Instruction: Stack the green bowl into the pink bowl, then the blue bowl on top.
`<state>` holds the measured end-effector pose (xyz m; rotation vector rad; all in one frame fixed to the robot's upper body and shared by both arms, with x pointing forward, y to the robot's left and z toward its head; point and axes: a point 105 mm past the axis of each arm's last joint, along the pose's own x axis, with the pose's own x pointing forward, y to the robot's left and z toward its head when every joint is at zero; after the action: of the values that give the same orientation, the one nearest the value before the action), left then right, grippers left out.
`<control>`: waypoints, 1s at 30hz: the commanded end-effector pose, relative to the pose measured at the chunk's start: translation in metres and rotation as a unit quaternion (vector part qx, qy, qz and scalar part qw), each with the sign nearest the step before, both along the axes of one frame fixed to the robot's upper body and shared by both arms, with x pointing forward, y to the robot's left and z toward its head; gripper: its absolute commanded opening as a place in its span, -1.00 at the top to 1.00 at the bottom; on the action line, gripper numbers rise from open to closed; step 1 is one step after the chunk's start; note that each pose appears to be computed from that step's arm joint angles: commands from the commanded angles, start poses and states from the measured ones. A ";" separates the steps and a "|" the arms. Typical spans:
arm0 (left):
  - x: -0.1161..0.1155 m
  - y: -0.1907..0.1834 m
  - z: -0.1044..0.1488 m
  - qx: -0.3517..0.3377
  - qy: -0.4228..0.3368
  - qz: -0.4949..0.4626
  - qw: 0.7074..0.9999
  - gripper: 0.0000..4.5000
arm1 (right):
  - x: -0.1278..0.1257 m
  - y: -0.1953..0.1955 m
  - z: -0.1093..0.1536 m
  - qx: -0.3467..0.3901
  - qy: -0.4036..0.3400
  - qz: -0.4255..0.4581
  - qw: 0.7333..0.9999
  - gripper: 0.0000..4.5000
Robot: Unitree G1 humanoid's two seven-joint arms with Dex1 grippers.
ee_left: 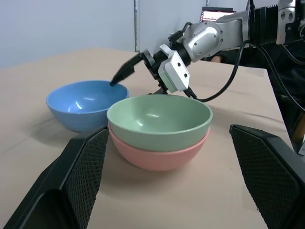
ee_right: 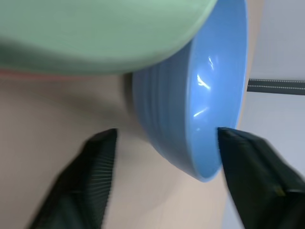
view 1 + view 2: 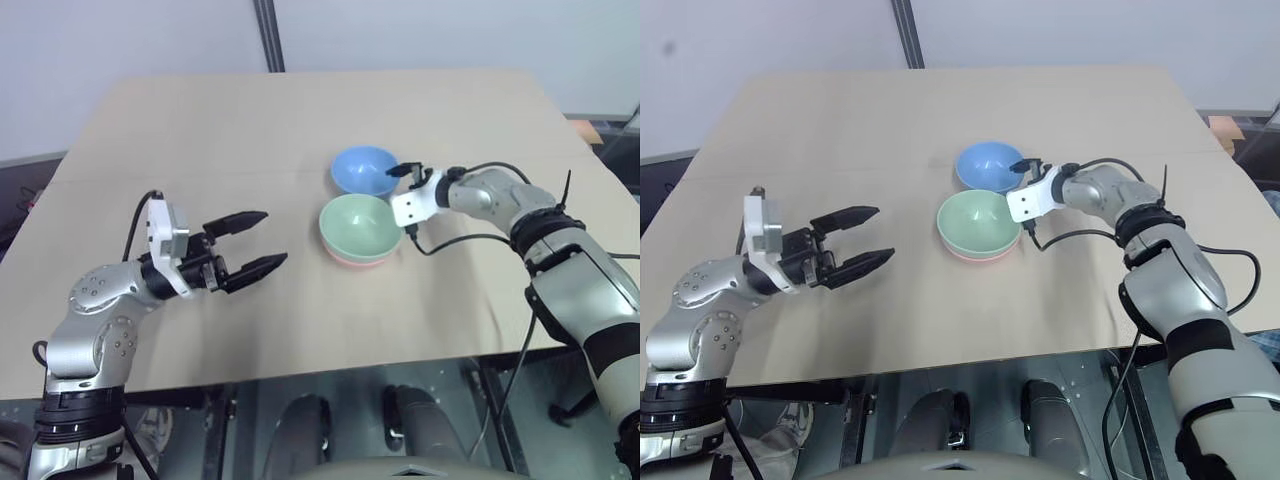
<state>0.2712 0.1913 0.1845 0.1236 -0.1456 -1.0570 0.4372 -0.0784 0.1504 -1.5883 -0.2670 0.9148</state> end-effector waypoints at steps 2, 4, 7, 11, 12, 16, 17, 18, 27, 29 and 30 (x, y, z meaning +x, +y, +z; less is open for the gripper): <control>-0.006 0.002 0.012 0.005 -0.029 0.004 1.000 -0.92 | 0.000 0.005 0.011 -0.002 -0.020 0.017 1.000 0.36; -0.005 0.002 0.012 0.005 -0.028 0.006 1.000 -0.92 | 0.000 0.004 0.011 -0.006 -0.023 0.019 1.000 0.77; -0.005 0.001 0.011 0.004 -0.029 0.008 1.000 -0.92 | 0.000 0.003 0.013 -0.009 -0.029 0.020 0.999 0.98; -0.004 0.000 0.010 0.002 -0.029 0.008 1.000 -0.92 | 0.000 0.000 0.020 -0.008 -0.043 0.025 0.999 0.98; -0.004 0.000 0.010 0.002 -0.029 0.008 1.000 -0.92 | 0.000 -0.001 0.025 -0.004 -0.048 0.027 0.998 0.98; -0.003 0.000 0.010 0.000 -0.031 0.012 0.999 -0.92 | -0.010 -0.001 0.060 0.044 -0.040 0.062 0.996 0.98; -0.002 0.001 0.009 -0.001 -0.031 0.015 0.999 -0.92 | -0.019 0.001 0.068 0.060 -0.021 0.086 0.994 0.98; -0.002 0.002 0.009 -0.001 -0.031 0.016 0.999 -0.92 | -0.026 0.002 0.075 0.073 0.000 0.105 0.992 0.98; 0.008 -0.002 0.005 -0.004 -0.031 0.008 0.999 -0.92 | -0.120 -0.009 0.074 0.016 0.194 0.151 0.969 0.98; 0.009 -0.004 0.004 -0.004 -0.032 0.005 0.999 -0.92 | -0.124 -0.004 0.066 0.010 0.205 0.139 0.969 0.98; 0.010 -0.005 0.005 -0.004 -0.033 0.003 0.999 -0.92 | -0.125 -0.002 0.060 0.004 0.211 0.132 0.969 0.98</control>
<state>0.2821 0.1878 0.1825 0.1311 -0.1739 -1.0380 0.3151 -0.0838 0.2045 -1.3176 -0.1689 1.4511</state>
